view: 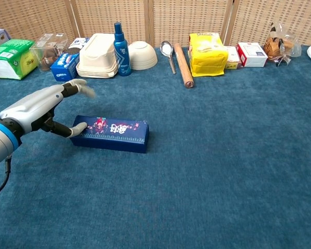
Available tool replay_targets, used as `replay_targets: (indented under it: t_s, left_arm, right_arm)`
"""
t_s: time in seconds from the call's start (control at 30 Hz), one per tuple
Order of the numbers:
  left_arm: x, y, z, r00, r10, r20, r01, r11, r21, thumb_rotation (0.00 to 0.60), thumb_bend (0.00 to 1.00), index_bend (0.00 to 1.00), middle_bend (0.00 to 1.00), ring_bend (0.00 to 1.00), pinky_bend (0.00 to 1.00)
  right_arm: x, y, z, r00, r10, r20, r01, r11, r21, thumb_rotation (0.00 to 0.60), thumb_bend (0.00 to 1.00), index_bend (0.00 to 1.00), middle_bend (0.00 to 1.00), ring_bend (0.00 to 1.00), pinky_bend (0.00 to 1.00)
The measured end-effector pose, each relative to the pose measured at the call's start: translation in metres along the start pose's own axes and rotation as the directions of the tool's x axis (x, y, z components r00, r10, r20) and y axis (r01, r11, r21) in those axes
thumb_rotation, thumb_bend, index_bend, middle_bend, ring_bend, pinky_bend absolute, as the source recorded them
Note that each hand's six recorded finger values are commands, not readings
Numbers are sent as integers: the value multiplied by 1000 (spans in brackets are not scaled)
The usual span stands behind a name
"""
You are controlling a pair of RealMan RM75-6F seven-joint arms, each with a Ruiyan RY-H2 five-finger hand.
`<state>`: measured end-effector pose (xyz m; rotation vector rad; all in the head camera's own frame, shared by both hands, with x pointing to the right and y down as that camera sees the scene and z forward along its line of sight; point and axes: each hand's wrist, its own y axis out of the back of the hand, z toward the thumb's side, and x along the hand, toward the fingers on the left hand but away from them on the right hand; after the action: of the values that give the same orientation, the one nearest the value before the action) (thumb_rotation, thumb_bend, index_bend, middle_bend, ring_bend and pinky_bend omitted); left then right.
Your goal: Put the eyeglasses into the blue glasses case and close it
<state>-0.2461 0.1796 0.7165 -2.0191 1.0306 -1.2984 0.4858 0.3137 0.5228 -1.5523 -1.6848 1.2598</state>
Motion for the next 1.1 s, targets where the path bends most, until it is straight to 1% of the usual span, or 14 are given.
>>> replay_targets:
  t_s: [0.13,0.23,0.53,0.6,0.77,0.9,0.97,1.07,1.1]
  left_arm:
    - [4,3,-1,1000,20,-7,-20,999,50,600,335,0,0,0,0]
    - [7,7,2,999,40,7,-41,996,75,600,334,0,0,0,0]
    - [10,13,4,999,25,28,-29,990,138,594,331,0,0,0,0]
    - [10,17,7,999,28,45,-34,988,149,573,316,0,0,0,0]
    - [7,27,11,997,17,81,-31,983,180,551,294,9,2,0,0]
    - [1,36,17,994,-5,112,-16,982,189,534,275,14,36,0,0]
    - [-2,39,19,992,-29,121,5,982,187,532,273,7,29,0,0]
    - [-8,43,20,987,-90,130,64,979,193,528,271,0,20,0,0]
    - [-11,45,19,984,-121,132,92,974,208,527,269,0,19,0,0]
  right_arm:
    - [1,2,0,1000,-4,-1,4,1000,0,600,305,0,188,0,116]
    - [2,3,0,1000,-7,0,7,1000,-1,600,306,0,188,0,116]
    - [3,5,1,1000,-10,1,10,1000,-2,600,305,0,188,0,117]
    - [3,5,2,1000,-13,0,13,1000,-2,600,306,0,188,0,117]
    - [1,5,4,1000,-14,-3,14,1000,0,600,305,0,188,0,117]
    - [-1,3,6,1000,-11,-6,11,1000,3,600,305,0,188,0,117]
    - [-2,2,8,1000,-10,-6,10,1000,6,600,305,0,188,0,117]
    - [-3,2,9,1000,-11,-3,11,1000,11,600,305,0,188,0,118]
    - [-3,2,10,1000,-12,-1,12,1000,13,600,306,0,188,0,117]
